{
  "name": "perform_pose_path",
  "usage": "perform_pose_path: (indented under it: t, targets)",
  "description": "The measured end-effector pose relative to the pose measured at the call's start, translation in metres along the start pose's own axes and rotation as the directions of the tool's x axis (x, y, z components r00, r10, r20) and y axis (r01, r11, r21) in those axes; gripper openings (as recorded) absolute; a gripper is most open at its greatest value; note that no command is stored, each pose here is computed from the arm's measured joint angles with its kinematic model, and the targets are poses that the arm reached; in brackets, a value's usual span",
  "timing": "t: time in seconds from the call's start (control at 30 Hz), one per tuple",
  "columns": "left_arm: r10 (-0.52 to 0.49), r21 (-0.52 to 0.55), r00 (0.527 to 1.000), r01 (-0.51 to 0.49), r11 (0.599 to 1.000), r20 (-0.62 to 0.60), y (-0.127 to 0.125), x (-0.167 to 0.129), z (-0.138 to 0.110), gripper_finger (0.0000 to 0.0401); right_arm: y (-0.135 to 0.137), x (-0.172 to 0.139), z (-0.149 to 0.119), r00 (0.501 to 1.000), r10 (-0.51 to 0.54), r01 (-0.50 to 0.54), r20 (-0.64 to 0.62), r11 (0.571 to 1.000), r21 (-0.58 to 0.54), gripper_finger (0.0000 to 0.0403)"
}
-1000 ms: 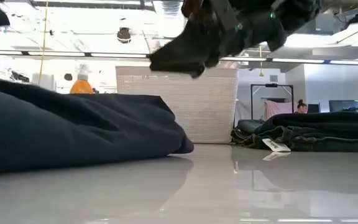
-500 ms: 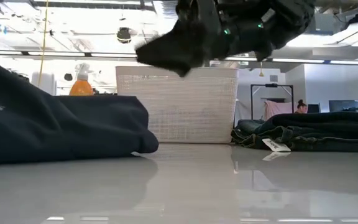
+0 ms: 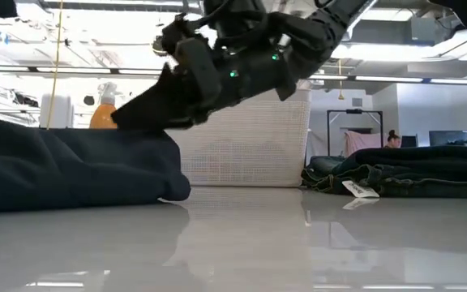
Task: Fold laundry
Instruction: Fold the black shorts from the white laundry organizer
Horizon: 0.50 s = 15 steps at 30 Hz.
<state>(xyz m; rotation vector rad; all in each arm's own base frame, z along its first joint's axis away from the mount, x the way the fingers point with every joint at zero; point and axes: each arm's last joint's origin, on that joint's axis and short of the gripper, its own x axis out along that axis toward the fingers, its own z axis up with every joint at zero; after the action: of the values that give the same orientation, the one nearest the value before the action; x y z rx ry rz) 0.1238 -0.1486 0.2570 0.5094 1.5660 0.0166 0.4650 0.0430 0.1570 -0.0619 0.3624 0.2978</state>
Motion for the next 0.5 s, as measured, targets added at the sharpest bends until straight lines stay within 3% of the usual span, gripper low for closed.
perform_pose_path:
  t: [0.13, 0.23, 0.3, 0.37, 0.43, 0.5]
  targets:
    - [0.063, 0.17, 0.998, -0.062, 0.984, 0.003, 0.003, 0.0, -0.002, 0.0135, -0.001, 0.0, -0.013, 0.992, 0.006, -0.003, -0.125, 1.0, 0.028, 0.0182]
    - [0.12, 0.226, 0.991, -0.128, 0.966, 0.051, 0.006, 0.0, 0.001, 0.0135, -0.001, -0.002, -0.022, 0.976, 0.0, 0.01, -0.218, 0.999, 0.044, 0.0182]
    - [0.155, 0.141, 0.975, -0.178, 0.974, 0.161, 0.006, 0.0, 0.01, 0.0135, 0.0, -0.003, -0.025, 0.967, 0.006, 0.009, -0.256, 0.998, 0.058, 0.0182]
    - [0.162, -0.035, 0.932, -0.159, 0.987, 0.325, 0.003, -0.001, 0.027, 0.0135, 0.003, -0.002, -0.025, 0.966, 0.012, 0.003, -0.257, 0.998, 0.057, 0.0182]
    - [0.142, -0.187, 0.86, -0.055, 0.981, 0.491, -0.001, -0.004, 0.047, 0.0135, 0.007, -0.005, -0.019, 0.969, 0.016, -0.004, -0.246, 0.999, 0.047, 0.0182]
    - [0.086, -0.239, 0.757, 0.094, 0.966, 0.648, -0.009, -0.004, 0.067, 0.0135, 0.009, -0.009, -0.008, 0.977, 0.017, -0.01, -0.215, 0.999, 0.03, 0.0182]
